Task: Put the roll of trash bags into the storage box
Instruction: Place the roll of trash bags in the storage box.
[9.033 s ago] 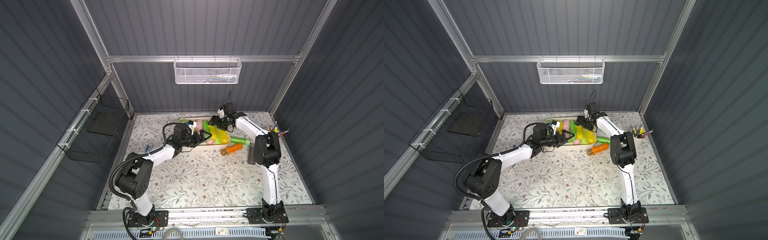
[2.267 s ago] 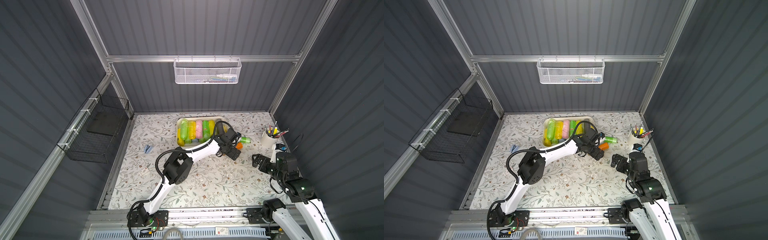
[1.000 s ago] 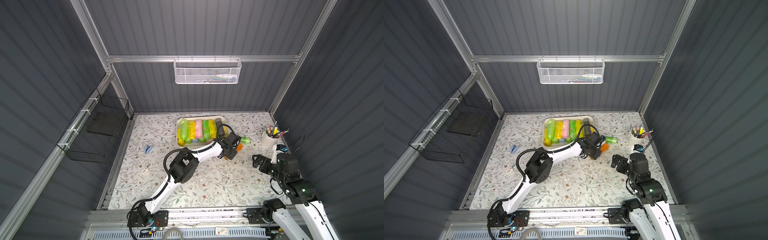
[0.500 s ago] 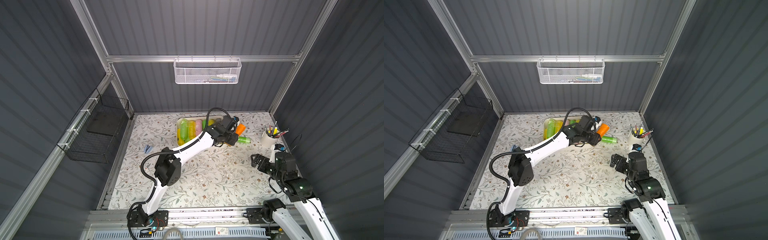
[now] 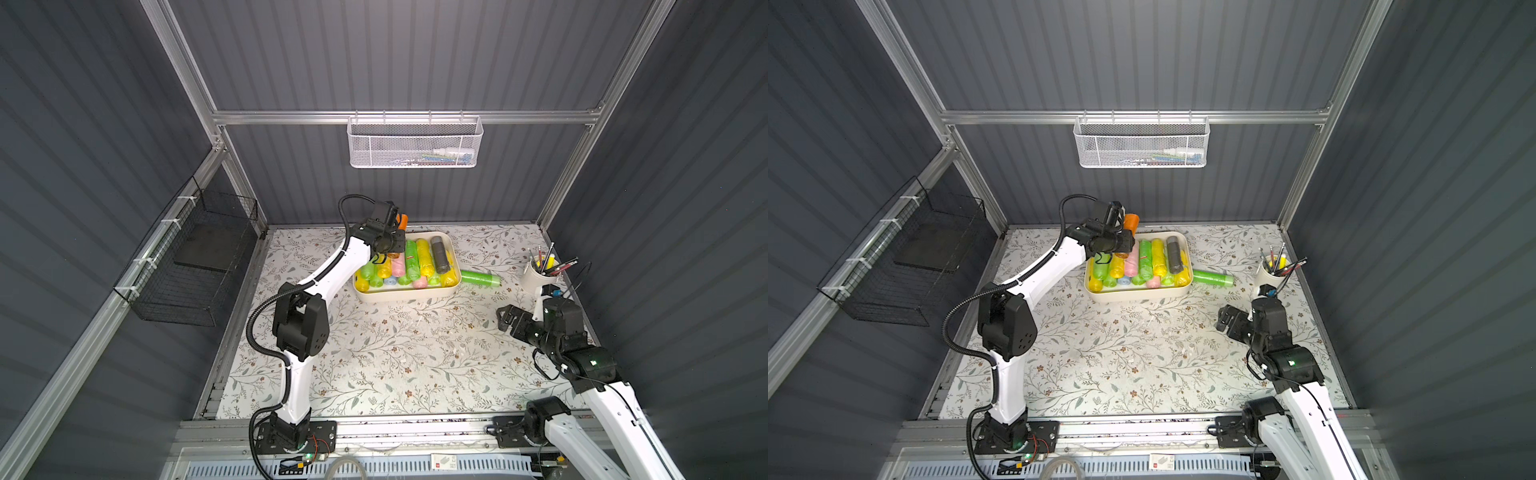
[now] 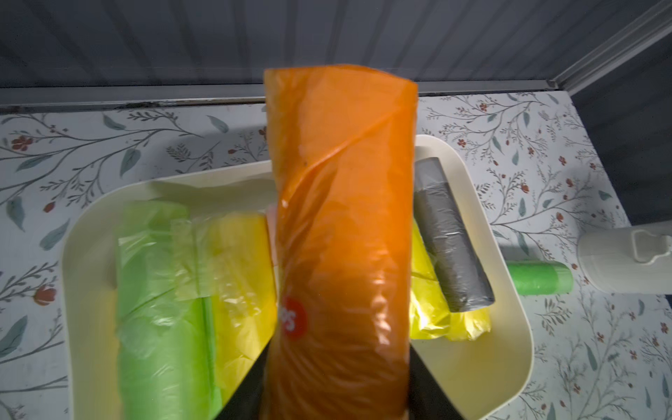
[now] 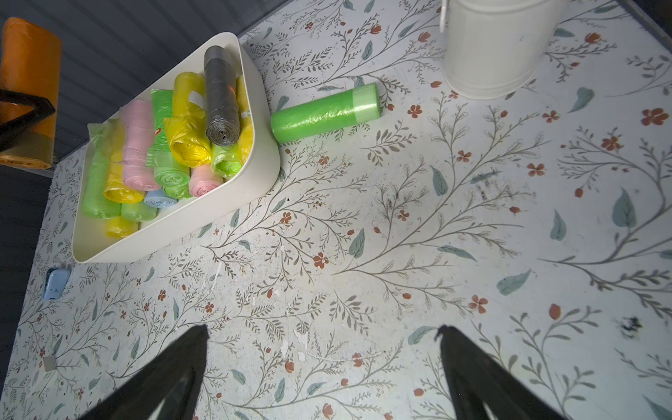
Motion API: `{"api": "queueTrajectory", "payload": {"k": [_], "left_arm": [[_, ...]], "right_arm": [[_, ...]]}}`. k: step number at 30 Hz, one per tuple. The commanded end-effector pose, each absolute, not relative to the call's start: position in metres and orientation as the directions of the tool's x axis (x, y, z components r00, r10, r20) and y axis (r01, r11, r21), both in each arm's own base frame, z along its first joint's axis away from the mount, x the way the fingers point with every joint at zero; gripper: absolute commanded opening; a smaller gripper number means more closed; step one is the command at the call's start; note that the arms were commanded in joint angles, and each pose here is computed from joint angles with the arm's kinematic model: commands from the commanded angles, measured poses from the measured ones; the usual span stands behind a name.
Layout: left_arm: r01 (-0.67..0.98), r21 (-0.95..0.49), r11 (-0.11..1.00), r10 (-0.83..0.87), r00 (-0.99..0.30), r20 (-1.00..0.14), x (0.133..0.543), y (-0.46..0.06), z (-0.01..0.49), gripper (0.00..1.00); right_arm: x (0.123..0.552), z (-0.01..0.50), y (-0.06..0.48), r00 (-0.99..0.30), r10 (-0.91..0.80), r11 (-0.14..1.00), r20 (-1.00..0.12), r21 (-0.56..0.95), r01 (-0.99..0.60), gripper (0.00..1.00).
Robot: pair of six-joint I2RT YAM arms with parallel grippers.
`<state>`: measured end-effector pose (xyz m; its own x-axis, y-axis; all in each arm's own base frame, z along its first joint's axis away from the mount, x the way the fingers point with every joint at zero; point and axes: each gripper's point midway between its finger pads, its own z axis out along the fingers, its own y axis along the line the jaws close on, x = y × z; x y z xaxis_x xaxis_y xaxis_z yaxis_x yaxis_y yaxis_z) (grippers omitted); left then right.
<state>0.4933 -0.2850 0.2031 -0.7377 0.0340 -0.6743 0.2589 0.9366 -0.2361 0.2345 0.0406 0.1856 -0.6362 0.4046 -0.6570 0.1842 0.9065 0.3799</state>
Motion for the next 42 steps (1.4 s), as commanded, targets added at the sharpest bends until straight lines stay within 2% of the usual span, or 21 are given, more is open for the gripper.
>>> {"api": "queueTrajectory", "payload": {"k": [1,15,25,28,32,36,41,42], "left_arm": [[0.187,-0.193,0.963,0.017,-0.759,-0.651,0.502,-0.262,0.184,0.47],[0.066,-0.084,0.994,0.004,-0.808,-0.589,0.515,-0.217,0.135,0.48],[0.043,-0.113,0.993,-0.028,-0.826,-0.563,0.52,-0.217,0.118,0.5],[0.039,-0.122,0.992,-0.035,-0.83,-0.556,0.52,-0.219,0.114,0.61],[0.04,-0.132,0.99,-0.044,-0.815,-0.577,0.519,-0.218,0.121,0.61],[0.047,-0.14,0.989,-0.049,-0.788,-0.614,0.519,-0.216,0.138,0.65],[0.066,-0.138,0.988,-0.038,-0.767,-0.641,0.516,-0.215,0.159,0.83],[0.069,-0.138,0.988,-0.038,-0.76,-0.649,0.515,-0.214,0.163,0.94]], "right_arm": [[0.237,0.194,0.041,-0.626,0.399,0.908,-0.67,0.384,0.168,0.99],[0.242,0.183,0.045,-0.652,0.397,0.907,-0.646,0.386,0.17,0.99],[0.244,0.181,0.048,-0.676,0.379,0.913,-0.632,0.375,0.161,0.99],[0.244,0.179,0.049,-0.683,0.379,0.913,-0.624,0.375,0.164,0.99],[0.244,0.18,0.05,-0.688,0.38,0.911,-0.618,0.38,0.162,0.99],[0.246,0.18,0.047,-0.684,0.375,0.917,-0.626,0.361,0.172,0.99],[0.26,0.181,0.042,-0.698,0.343,0.935,-0.629,0.3,0.188,0.99],[0.265,0.179,0.04,-0.708,0.342,0.937,-0.617,0.283,0.206,0.99]]}}
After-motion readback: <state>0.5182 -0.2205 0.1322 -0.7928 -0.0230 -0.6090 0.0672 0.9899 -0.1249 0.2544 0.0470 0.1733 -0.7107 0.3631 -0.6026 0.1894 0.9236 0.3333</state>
